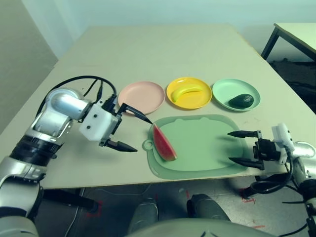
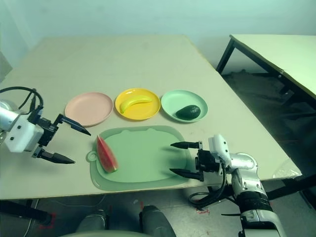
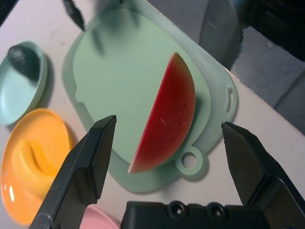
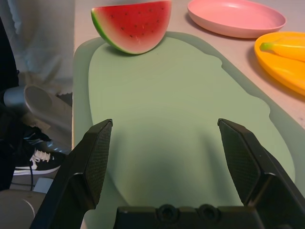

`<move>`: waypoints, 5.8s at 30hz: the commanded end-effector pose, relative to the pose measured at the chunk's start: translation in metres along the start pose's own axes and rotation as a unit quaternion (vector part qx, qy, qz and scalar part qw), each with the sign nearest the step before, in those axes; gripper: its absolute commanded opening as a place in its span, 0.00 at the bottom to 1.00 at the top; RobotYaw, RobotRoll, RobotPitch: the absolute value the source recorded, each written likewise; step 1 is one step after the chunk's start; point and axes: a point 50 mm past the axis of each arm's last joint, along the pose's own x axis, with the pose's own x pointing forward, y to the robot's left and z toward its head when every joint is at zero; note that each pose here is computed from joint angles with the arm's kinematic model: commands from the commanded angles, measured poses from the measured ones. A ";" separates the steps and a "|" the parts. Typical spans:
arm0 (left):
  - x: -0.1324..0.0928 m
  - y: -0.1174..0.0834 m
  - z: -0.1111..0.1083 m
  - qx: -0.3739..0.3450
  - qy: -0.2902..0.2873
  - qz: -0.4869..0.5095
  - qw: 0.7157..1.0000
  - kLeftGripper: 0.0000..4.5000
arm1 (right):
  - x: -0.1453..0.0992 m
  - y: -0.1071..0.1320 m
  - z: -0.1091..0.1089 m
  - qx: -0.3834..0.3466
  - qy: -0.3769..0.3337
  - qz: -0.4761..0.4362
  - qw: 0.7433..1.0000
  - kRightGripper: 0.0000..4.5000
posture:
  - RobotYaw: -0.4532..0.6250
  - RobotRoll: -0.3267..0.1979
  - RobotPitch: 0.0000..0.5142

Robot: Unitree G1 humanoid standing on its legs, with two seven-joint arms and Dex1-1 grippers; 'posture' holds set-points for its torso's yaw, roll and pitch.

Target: Place the fruits into color-matched plates.

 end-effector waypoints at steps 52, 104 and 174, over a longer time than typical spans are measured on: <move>0.098 0.017 -0.026 0.029 0.066 -0.163 0.984 1.00 | 0.013 0.009 0.000 -0.009 -0.002 -0.006 1.000 0.99 | 0.27 0.62 0.04; -0.034 0.026 -0.103 -0.135 0.312 0.158 0.927 0.46 | 0.017 -0.003 0.000 0.014 -0.016 -0.110 0.994 1.00 | 0.30 0.62 0.04; 0.000 -0.173 -0.077 -0.448 0.116 0.762 0.453 0.99 | -0.077 -0.039 -0.022 0.060 -0.020 -0.527 0.848 1.00 | 0.38 0.62 0.09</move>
